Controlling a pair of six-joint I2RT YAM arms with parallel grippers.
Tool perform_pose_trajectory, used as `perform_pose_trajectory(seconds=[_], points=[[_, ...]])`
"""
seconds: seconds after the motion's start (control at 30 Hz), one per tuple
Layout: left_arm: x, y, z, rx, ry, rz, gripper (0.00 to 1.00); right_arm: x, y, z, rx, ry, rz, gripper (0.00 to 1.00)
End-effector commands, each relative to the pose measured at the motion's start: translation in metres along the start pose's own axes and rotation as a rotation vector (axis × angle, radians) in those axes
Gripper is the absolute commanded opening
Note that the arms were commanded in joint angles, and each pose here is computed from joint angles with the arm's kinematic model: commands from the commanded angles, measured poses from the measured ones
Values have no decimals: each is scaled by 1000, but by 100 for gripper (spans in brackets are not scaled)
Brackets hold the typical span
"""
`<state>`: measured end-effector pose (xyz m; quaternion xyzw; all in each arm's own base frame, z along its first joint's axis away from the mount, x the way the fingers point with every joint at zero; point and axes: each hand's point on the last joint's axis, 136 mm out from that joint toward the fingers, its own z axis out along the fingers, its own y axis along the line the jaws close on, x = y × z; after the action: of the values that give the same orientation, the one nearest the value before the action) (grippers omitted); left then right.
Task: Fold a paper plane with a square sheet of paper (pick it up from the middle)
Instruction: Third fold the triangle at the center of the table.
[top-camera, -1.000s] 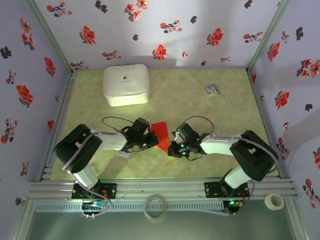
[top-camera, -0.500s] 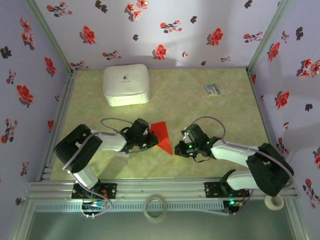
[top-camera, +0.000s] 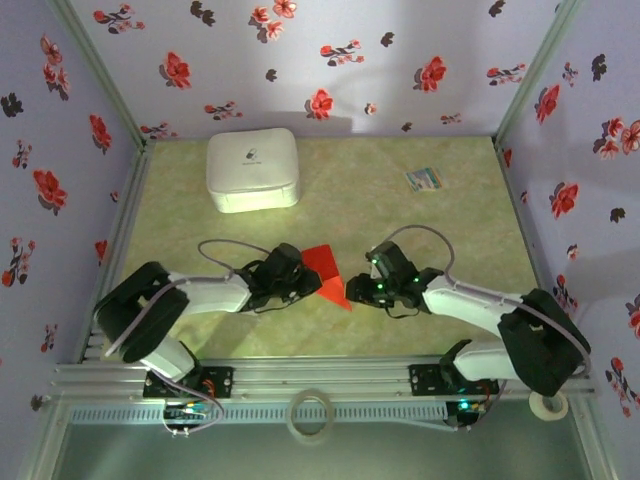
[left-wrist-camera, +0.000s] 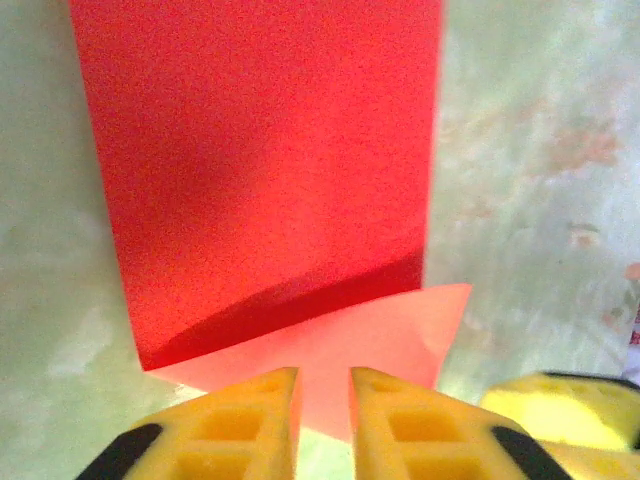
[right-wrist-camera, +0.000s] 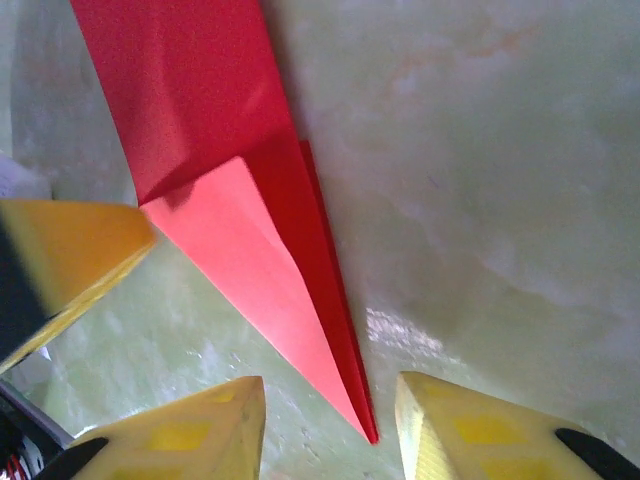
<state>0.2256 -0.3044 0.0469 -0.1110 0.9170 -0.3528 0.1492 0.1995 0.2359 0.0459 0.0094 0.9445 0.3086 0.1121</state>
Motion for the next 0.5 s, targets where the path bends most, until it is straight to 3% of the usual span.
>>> perform_pose_trajectory(seconds=[0.0, 0.27, 0.47], points=[[-16, 6, -21, -68, -73, 65, 27, -21, 19, 3, -29, -33, -42, 41], [-26, 16, -29, -3, -29, 44, 39, -31, 23, 19, 4, 4, -76, 42], [-28, 19, -24, 61, 12, -7, 40, -34, 18, 23, 32, 0, -48, 37]])
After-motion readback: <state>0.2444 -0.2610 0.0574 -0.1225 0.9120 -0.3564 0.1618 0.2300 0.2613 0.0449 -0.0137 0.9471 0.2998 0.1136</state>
